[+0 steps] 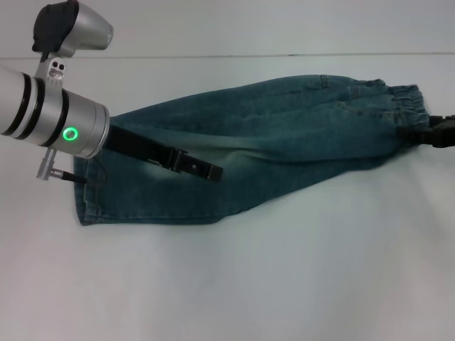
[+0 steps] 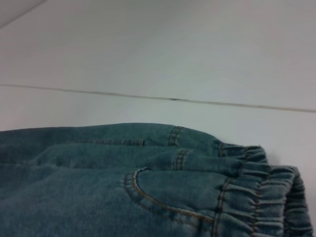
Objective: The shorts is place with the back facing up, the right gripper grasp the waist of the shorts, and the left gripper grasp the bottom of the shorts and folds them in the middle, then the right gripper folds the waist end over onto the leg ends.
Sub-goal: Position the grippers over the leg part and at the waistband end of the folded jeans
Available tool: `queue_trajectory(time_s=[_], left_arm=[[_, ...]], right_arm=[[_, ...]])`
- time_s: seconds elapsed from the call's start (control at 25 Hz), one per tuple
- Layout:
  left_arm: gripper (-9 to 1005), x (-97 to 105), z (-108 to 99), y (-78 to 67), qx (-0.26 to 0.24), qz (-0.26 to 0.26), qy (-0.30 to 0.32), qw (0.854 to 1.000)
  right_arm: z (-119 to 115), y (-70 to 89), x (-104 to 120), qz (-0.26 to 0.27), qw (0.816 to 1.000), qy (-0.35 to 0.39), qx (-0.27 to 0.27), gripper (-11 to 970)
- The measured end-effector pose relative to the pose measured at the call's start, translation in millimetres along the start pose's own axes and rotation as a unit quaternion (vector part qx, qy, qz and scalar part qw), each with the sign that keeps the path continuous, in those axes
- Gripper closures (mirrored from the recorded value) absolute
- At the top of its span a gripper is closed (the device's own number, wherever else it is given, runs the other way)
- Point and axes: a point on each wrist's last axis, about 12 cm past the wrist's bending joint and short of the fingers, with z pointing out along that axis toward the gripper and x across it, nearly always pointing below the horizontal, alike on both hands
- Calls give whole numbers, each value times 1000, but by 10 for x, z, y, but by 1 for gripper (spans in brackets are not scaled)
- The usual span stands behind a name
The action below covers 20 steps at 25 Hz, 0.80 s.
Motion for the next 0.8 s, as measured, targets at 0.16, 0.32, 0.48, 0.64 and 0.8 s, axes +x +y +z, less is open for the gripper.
queue_trajectory(time_s=[0.16,0.32,0.48,0.64,0.8], left_arm=[[57,-1,-5,4,-1,0,0,1000],[58,2,-5,6,0,-1,1,1000],[58,4,-5,7,0,-2,1,1000],[58,-5,-6,4,0,-1,1,1000],[58,-7,-5,3,0,0,1,1000]], right_arm=[[36,20,3,-3,1000,7,-2,93],[49,33,6,-8,1000,11,-5,95],[52,48,12,-9,1000,13,-10,98],[39,24,28,-5,1000,12,-2,100],[23,-1,44,3,1000,10,5,102]])
